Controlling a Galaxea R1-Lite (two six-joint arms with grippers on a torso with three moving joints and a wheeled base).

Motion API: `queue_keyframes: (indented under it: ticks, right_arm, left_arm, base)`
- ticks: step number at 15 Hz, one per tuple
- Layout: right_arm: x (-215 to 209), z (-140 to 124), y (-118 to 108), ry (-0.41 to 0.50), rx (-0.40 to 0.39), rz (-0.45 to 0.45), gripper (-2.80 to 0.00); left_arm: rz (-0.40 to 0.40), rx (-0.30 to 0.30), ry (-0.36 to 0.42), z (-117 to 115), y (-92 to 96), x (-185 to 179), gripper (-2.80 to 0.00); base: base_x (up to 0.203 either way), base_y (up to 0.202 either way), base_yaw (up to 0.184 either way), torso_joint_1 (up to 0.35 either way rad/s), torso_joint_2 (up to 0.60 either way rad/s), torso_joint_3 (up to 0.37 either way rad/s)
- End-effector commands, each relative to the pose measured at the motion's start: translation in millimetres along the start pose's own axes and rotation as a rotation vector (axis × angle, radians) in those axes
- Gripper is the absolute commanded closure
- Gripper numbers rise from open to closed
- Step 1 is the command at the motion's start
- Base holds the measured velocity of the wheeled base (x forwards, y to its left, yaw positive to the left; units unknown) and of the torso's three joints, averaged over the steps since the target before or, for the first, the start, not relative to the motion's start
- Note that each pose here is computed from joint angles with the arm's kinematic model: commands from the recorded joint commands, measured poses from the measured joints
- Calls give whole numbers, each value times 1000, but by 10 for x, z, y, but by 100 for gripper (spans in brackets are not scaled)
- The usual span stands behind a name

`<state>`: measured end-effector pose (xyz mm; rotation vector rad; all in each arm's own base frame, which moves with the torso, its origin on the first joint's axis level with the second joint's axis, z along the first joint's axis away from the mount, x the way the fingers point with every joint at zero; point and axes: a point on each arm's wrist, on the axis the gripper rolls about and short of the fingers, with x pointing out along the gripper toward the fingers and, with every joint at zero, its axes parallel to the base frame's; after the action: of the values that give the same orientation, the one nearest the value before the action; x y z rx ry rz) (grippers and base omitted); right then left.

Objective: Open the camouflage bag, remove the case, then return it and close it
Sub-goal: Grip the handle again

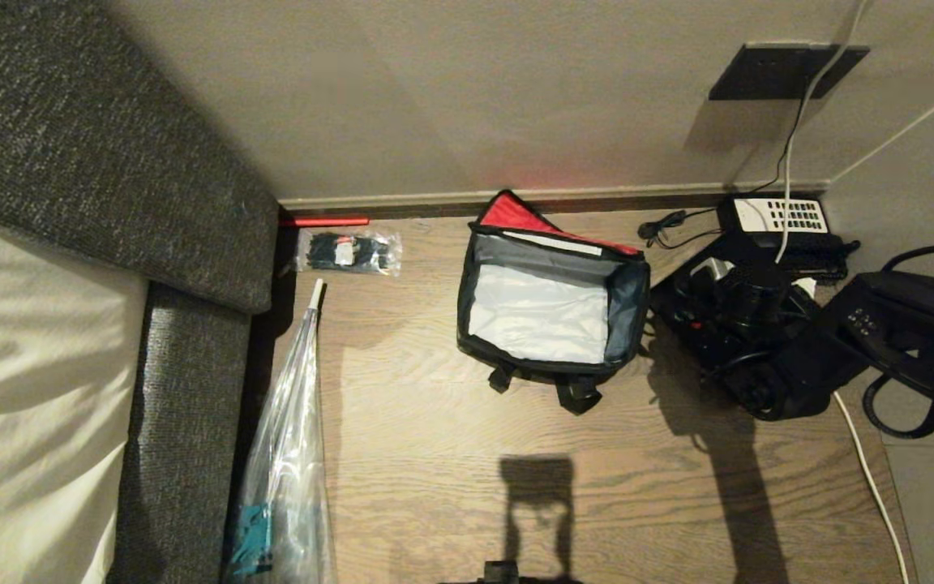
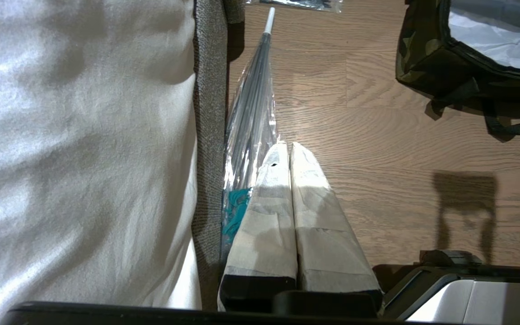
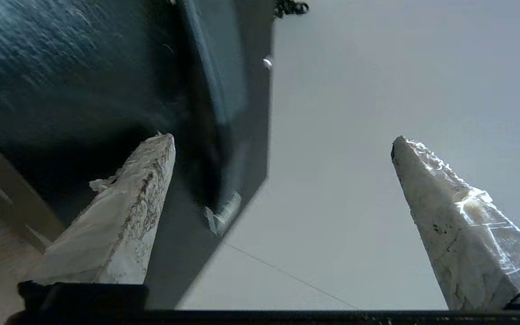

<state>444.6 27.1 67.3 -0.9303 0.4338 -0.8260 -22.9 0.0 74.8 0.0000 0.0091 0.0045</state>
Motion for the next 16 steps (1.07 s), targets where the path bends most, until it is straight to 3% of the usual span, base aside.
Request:
queue_keyframes:
  ticks: [1,5,10,16]
  right_arm:
    - [87,6,198,9,-2,-10,-280]
    - [381,-17,186,45,1,-75,-280]
    - [840,-233,111,126,-40,-144,-280]
    - [1007,-271,79,143,-49,-181,-280]
  left_arm:
    - [0,0,-1,-1,0,-1,0]
    - [0,0,-1,-1,0,-1,0]
    - [0,0,-1,-1,0,-1,0]
    - [0,0,-1,-1,0,-1,0]
  base:
    - [0,0,0,0,0,0]
    - [0,0,0,0,0,0]
    - [0,0,0,0,0,0]
    - [0,0,0,0,0,0]
